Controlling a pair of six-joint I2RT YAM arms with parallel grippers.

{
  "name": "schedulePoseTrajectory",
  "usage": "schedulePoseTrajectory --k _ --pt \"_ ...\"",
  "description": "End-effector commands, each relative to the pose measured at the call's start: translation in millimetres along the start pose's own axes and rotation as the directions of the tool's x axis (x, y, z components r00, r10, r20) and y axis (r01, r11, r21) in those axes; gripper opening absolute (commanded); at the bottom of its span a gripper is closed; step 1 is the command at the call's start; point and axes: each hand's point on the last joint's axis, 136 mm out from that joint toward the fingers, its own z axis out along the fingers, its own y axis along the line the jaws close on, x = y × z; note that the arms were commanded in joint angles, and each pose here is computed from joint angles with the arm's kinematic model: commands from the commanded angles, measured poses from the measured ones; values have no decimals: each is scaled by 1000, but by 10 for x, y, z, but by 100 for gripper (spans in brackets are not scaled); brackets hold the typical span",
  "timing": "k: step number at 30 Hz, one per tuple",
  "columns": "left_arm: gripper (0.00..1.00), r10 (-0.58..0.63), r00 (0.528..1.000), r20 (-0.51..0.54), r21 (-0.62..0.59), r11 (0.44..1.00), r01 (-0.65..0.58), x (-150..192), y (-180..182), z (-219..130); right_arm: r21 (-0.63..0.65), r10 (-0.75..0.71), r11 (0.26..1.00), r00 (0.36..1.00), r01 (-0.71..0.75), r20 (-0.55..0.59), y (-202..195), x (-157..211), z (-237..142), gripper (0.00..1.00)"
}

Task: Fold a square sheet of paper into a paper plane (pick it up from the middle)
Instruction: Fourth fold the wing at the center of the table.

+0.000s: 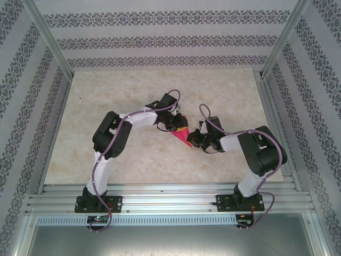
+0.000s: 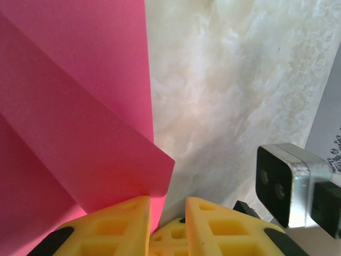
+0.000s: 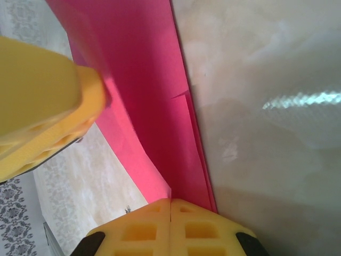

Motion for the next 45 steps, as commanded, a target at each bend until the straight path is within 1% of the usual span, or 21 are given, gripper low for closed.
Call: schedulePoseTrajectory --k 1,7,9,10,13,14,15,16,18,20,23,26,29,33,39,45 --pt "26 1 1000 -6 11 1000 -1 -30 -22 114 1 -7 1000 1000 7 10 5 -64 18 2" --pt "26 -5 1000 -7 -15 1000 5 -45 70 185 -4 -2 1000 1000 2 10 13 -68 23 3" --pt "25 -14 1000 -7 -30 999 13 -43 117 207 -17 -2 1000 1000 2 12 51 -74 13 7" --pt "25 -13 1000 -1 -31 999 13 -50 122 203 -17 -2 1000 1000 3 20 60 -85 -5 11" --pt "25 -10 1000 9 -37 999 10 -70 136 194 -42 -29 999 999 31 34 176 -106 -82 13" --pt "25 -13 1000 7 -44 999 13 -68 152 198 -42 -38 998 998 40 42 206 -115 -121 17" --pt "24 -11 1000 10 -45 999 12 -70 148 194 -38 -61 997 997 63 50 240 -118 -170 17" --pt "24 -10 1000 12 -44 999 10 -75 145 190 -28 -79 996 996 81 51 248 -115 -206 16" --pt "24 -11 1000 13 -44 999 12 -78 148 181 57 -132 990 989 128 73 160 -124 -306 17" --pt "24 -10 1000 17 -42 999 10 -86 143 177 139 -211 970 973 197 95 93 -134 -395 20" --pt "24 -11 1000 15 -35 999 11 -90 127 185 275 -333 912 941 305 58 -21 -115 -475 21" --pt "24 -9 1000 17 -29 1000 10 -97 105 177 325 -427 858 904 397 25 33 -100 -489 21" --pt "24 -10 1000 18 -29 1000 11 -94 103 174 332 -493 824 870 460 18 149 -78 -452 23" --pt "24 -15 1000 17 -24 1000 15 -96 103 183 358 -509 803 861 477 -4 133 -76 -370 23" --pt "24 -14 1000 17 -22 1000 15 -97 86 177 316 -521 804 853 504 -36 210 10 -198 22" --pt "24 -17 1000 16 -19 1000 17 -103 83 170 342 -523 790 850 509 -59 161 -1 -114 22"
